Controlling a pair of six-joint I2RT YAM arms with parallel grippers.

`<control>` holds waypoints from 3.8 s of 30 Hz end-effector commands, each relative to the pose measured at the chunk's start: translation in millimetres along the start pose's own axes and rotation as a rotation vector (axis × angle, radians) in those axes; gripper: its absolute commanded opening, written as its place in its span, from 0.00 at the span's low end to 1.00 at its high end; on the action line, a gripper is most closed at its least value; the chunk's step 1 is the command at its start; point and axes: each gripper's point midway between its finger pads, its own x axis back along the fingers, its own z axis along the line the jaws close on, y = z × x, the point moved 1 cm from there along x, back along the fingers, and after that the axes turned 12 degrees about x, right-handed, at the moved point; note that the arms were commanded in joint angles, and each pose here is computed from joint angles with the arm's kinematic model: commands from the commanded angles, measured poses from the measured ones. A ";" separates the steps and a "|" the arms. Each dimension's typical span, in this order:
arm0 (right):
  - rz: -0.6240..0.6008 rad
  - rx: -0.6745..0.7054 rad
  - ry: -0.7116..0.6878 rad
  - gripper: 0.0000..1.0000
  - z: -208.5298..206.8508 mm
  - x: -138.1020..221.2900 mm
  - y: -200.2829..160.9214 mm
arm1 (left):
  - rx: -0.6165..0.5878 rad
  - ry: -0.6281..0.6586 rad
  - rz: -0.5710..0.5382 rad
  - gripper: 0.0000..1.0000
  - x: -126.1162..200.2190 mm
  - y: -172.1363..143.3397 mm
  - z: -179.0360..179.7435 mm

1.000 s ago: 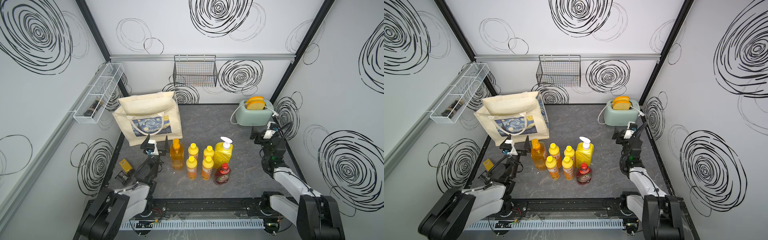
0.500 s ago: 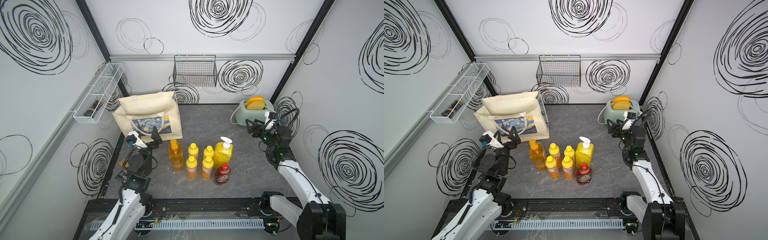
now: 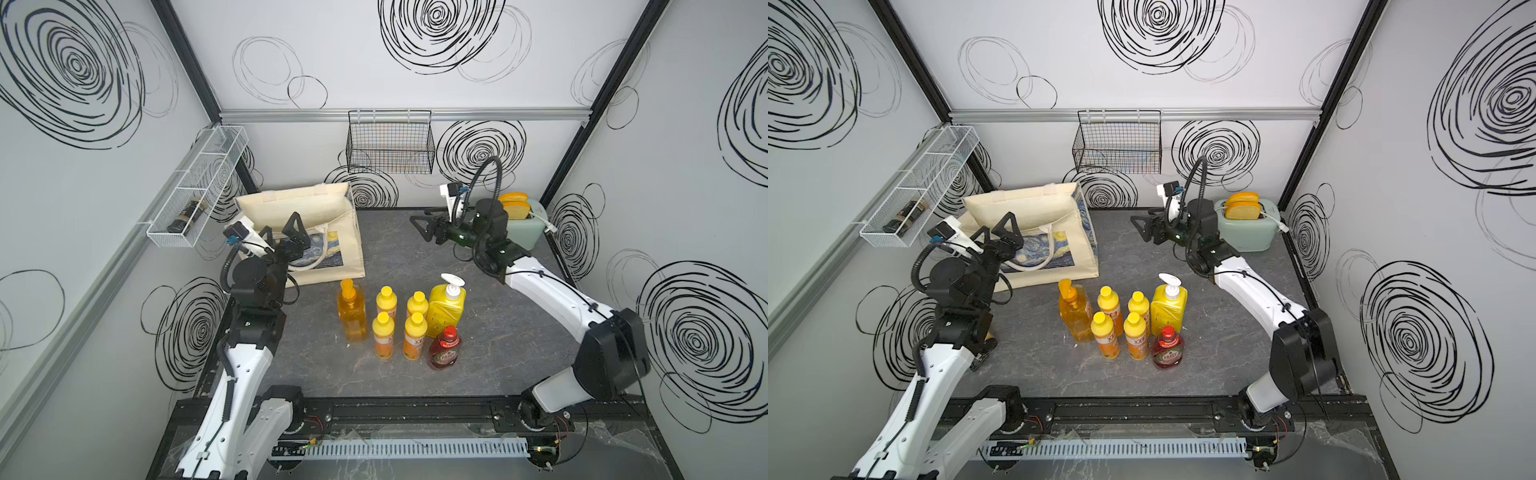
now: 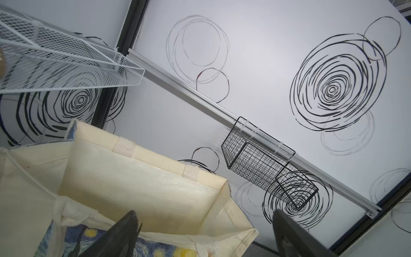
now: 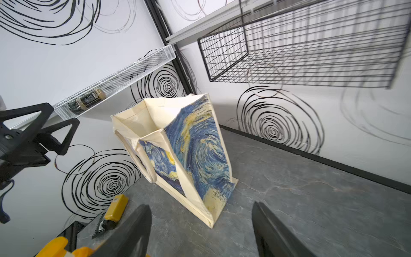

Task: Pack dish soap into the shopping bag
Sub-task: Move the shopping bag to the center of the board.

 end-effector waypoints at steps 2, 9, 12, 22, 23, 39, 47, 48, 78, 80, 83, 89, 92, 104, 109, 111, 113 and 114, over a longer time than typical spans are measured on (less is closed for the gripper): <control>0.029 0.031 0.050 0.75 18.2 -40.9 8.2 | 0.023 -0.008 0.066 0.97 2.2 -13.9 11.9; 0.061 0.039 0.029 0.74 27.7 -103.9 15.0 | -0.032 0.020 0.038 0.97 18.5 -0.1 20.7; 0.060 0.012 0.033 0.75 28.1 -121.8 13.0 | -0.037 0.022 0.007 0.97 25.6 2.4 21.9; 0.073 -0.037 0.125 0.75 42.7 -165.3 1.1 | -0.035 0.027 0.020 0.96 24.2 -6.1 27.5; 0.073 -0.038 0.127 0.73 44.3 -167.5 1.1 | -0.035 0.030 0.021 0.96 23.8 -6.8 28.5; 0.100 -0.060 0.187 0.72 62.4 -168.4 0.7 | -0.036 0.017 0.020 0.96 27.5 -7.1 25.2; 0.093 -0.048 0.171 0.46 60.8 -167.5 6.0 | -0.040 0.018 0.028 0.96 26.8 -10.9 24.5; 0.090 -0.043 0.162 0.40 59.5 -166.4 8.6 | -0.040 0.015 0.029 0.96 26.5 -11.1 23.9; 0.116 0.047 -0.071 0.08 -55.1 -12.3 10.5 | 0.014 -0.148 0.196 0.96 17.5 -47.1 -14.1; 0.139 0.057 -0.084 0.09 -58.8 -3.6 -0.8 | 0.013 -0.169 0.236 0.96 12.7 -52.2 -19.3; 0.175 0.091 -0.104 0.10 -60.4 11.1 -11.7 | 0.002 -0.176 0.285 0.96 3.1 -53.4 -27.4; 0.214 0.211 -0.171 0.12 -64.5 42.2 -19.9 | 0.036 -0.194 0.295 0.96 -16.4 -38.6 -47.2; 0.240 0.239 -0.174 0.13 -65.0 55.2 -23.2 | 0.035 -0.212 0.341 0.96 -30.3 -37.7 -62.4; 0.371 0.250 -0.269 0.21 -77.8 76.4 -45.6 | -0.074 -0.048 0.552 0.96 -98.3 -92.5 -31.8; 0.442 0.271 -0.375 0.20 -90.5 83.1 -51.7 | -0.121 -0.038 0.661 0.96 -114.5 -115.8 -25.9; 0.444 0.272 -0.377 0.21 -89.3 83.9 -49.0 | -0.134 -0.039 0.695 0.96 -111.2 -129.9 -22.9; 0.420 0.266 -0.363 0.27 -84.1 84.5 -40.2 | -0.155 -0.040 0.712 0.98 -105.0 -143.5 -21.9; 0.402 0.262 -0.356 0.33 -80.3 85.9 -33.4 | -0.168 -0.045 0.723 1.00 -101.1 -151.0 -22.6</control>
